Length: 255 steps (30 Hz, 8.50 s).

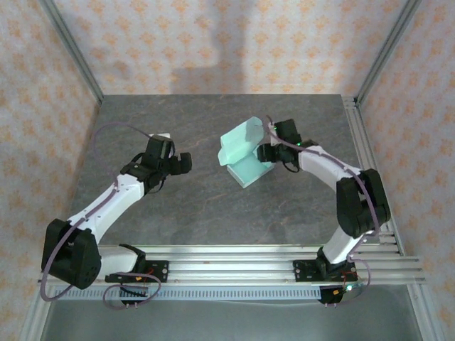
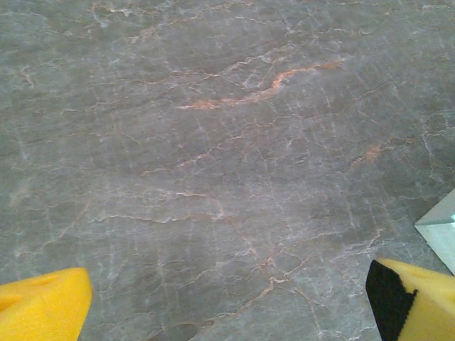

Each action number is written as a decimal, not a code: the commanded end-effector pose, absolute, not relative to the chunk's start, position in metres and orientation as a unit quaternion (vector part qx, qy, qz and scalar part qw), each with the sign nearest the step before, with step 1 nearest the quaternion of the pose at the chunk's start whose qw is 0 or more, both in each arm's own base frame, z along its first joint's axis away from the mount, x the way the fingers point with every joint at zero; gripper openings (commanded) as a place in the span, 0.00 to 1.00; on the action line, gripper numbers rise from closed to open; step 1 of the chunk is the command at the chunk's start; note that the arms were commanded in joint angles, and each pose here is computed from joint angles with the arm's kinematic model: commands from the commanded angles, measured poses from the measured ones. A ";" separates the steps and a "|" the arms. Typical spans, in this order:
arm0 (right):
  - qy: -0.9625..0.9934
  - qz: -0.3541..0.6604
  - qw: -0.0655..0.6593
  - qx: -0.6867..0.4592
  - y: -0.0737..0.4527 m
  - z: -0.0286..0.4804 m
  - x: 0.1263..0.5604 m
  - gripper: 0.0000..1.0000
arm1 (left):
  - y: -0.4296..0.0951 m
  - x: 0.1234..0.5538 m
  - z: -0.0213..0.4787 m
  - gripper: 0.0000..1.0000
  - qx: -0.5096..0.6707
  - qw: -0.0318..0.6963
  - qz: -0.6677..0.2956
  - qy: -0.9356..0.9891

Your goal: Fold the paper box

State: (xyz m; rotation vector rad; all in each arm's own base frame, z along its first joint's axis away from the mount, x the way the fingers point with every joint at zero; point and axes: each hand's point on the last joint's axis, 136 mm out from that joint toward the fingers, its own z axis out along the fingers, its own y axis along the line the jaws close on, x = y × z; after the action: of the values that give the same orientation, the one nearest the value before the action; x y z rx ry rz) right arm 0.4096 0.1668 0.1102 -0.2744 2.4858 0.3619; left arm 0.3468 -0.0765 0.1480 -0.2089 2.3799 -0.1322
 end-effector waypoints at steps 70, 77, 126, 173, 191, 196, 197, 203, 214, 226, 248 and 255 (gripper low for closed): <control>0.902 0.400 0.161 0.008 0.197 0.059 0.424 0.20 | -0.115 0.368 0.107 1.00 -0.065 0.307 -0.135 0.940; 0.890 0.426 0.163 -0.003 0.203 0.066 0.419 0.22 | -0.117 0.368 0.104 1.00 -0.065 0.302 -0.137 0.941; 0.956 0.230 0.149 -0.102 0.199 0.042 0.380 0.25 | -0.121 0.367 0.092 1.00 -0.063 0.287 -0.142 0.945; 0.918 0.309 0.202 -0.143 0.235 0.080 0.371 0.30 | -0.120 0.364 0.088 1.00 -0.055 0.279 -0.138 0.949; 0.925 0.306 0.173 -0.144 0.235 0.058 0.365 0.16 | -0.120 0.362 0.086 1.00 -0.054 0.276 -0.136 0.950; 0.931 0.284 0.170 -0.154 0.234 0.053 0.362 0.17 | -0.121 0.363 0.086 1.00 -0.054 0.276 -0.138 0.950; 0.932 0.277 0.171 -0.156 0.234 0.053 0.362 0.17 | -0.121 0.363 0.085 1.00 -0.054 0.276 -0.138 0.950; 0.942 0.230 0.169 -0.173 0.232 0.048 0.360 0.17 | -0.120 0.363 0.085 1.00 -0.054 0.275 -0.138 0.950; 0.952 0.152 0.170 -0.204 0.231 0.040 0.357 0.15 | -0.121 0.363 0.082 1.00 -0.052 0.274 -0.138 0.950; 0.956 0.098 0.161 -0.224 0.227 0.026 0.353 0.18 | -0.122 0.364 0.081 1.00 -0.052 0.273 -0.140 0.950; 0.960 -0.034 0.155 -0.229 0.209 0.009 0.360 0.00 | -0.124 0.365 0.082 1.00 -0.050 0.272 -0.142 0.950; 0.951 -0.143 0.148 -0.230 0.194 0.003 0.365 0.00 | -0.124 0.366 0.083 1.00 -0.050 0.273 -0.144 0.950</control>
State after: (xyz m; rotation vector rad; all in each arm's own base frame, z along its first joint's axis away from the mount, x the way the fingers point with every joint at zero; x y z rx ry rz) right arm 0.3753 0.2306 0.0246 -0.6507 2.6771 -0.0851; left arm 0.3569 -0.1240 0.0759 -0.1465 2.5828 -0.3820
